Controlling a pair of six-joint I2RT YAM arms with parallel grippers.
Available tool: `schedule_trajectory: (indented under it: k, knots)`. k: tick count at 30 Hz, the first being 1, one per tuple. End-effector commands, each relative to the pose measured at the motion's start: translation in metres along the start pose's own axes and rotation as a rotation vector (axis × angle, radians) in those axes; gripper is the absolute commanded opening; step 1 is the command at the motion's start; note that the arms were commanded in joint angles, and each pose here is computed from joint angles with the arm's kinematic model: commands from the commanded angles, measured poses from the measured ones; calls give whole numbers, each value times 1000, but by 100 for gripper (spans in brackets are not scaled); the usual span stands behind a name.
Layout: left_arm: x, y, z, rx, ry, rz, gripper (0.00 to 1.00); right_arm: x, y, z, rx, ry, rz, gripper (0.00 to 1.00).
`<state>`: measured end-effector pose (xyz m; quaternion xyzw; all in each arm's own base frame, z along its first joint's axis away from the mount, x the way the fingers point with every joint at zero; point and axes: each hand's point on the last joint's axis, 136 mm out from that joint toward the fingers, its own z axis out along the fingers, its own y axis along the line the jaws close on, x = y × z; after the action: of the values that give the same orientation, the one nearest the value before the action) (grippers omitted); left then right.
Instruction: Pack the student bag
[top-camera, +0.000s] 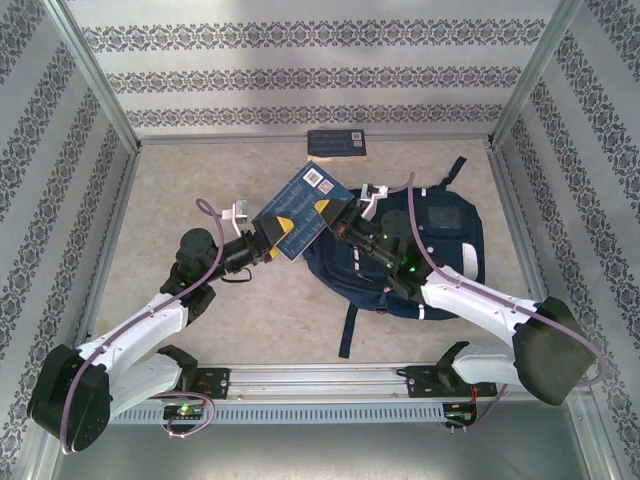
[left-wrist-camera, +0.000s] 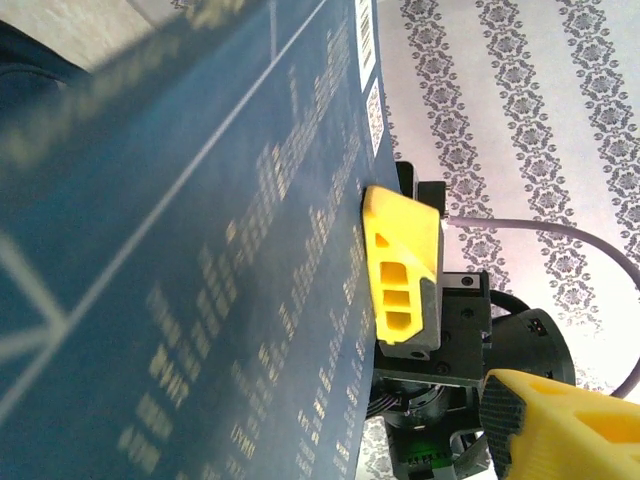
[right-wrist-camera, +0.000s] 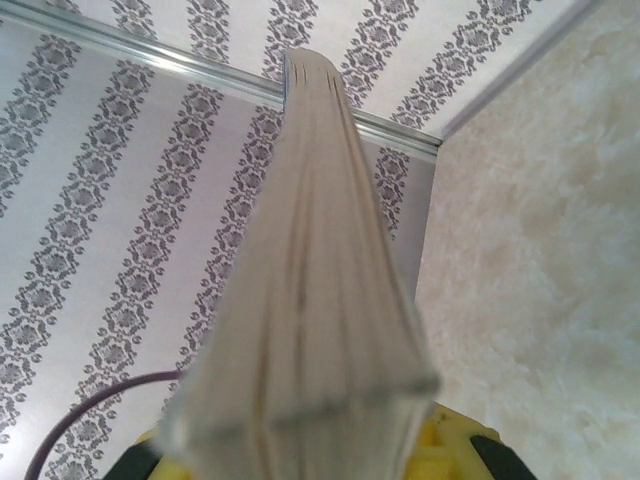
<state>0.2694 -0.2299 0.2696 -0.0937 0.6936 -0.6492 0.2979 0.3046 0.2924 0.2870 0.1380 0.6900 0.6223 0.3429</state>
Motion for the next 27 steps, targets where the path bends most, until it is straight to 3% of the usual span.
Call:
schedule_trajectory:
  k: [1, 6, 13, 23, 27]
  knots:
    - [-18, -29, -1, 65, -91, 69, 81, -10, 20, -1, -100, -84, 2, 0]
    - [-31, -21, -14, 19, -209, 79, 64, -7, 8, -9, -80, -141, 12, 0]
    - [-33, -29, -12, 68, -215, 81, 40, -2, 2, -11, -60, -163, 18, 0]
    - [-25, -21, -5, 55, -192, 73, 37, 6, -3, -2, -53, -165, 32, 0]
    - [-22, -18, -3, 49, -182, 81, 31, 7, -3, 1, -53, -167, 33, 0]
